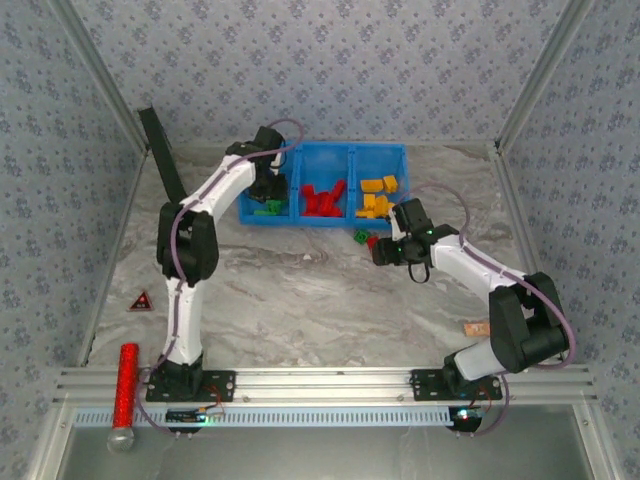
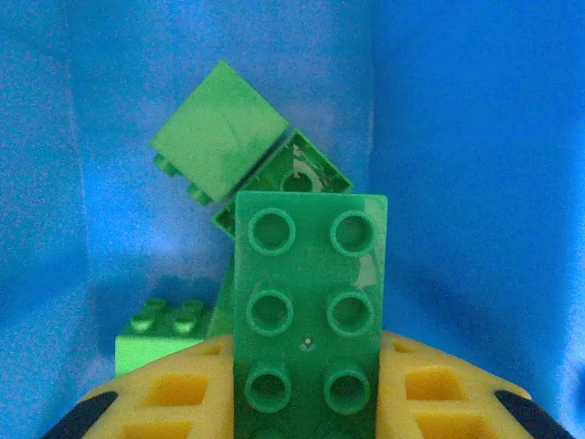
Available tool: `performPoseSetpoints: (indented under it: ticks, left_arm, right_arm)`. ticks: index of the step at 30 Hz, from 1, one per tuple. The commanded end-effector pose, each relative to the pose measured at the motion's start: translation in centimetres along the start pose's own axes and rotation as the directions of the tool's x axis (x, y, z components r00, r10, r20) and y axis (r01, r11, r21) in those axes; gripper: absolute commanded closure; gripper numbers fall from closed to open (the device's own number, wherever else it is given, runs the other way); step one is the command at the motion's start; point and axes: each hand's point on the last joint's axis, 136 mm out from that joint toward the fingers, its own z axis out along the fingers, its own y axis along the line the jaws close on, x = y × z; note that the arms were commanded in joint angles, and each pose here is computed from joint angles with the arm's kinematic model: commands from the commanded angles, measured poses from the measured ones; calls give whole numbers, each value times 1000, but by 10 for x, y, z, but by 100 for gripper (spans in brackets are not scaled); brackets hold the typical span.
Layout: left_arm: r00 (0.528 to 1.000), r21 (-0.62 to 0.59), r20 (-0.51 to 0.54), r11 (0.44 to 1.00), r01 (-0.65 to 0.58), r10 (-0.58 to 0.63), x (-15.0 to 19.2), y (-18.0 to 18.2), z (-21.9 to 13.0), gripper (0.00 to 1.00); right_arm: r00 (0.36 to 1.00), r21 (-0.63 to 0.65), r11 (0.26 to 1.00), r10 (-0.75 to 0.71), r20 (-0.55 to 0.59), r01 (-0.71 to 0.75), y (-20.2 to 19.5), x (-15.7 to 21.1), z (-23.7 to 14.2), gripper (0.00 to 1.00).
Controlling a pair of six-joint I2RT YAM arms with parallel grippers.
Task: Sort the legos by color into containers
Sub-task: Place the lego in the container, then pick up the lego from the center of the table.
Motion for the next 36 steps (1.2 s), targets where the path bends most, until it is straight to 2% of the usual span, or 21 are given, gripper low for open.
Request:
performPoseSetpoints:
  ticks: [1,7,13,16,23,30,36]
  left_arm:
    - [1000,29,4,1000,13,-13,-16,6,1,80]
    - [999,28,-27,999,33,-32,-14,12,21,74]
    - [999,40,-13,999,37,-36,-15,10,18,47]
    - [999,40,21,998,39,-40,-20,11,7,37]
    - [994,69,107,997,20,-27,-35,5,-36,32]
    - [975,125,223,992,-7,-21,-49,-5,-101,30]
    - [955,144,297,989,-37,-7,-44,-5,-154,27]
  right_arm:
    - [1000,42,999,-14,-17,15,-4,1,0,37]
    - [1000,70,997,-19,-22,21,-8,2,0,37]
    - [999,77,997,-24,-21,25,-9,-2,1,36]
    - [999,78,996,-31,-25,33,-9,-4,4,36]
    - [998,67,997,-47,-30,49,-7,-10,10,36]
    - [995,41,995,-85,-44,87,0,-19,21,35]
    - [988,45,990,-131,-81,135,2,-22,38,35]
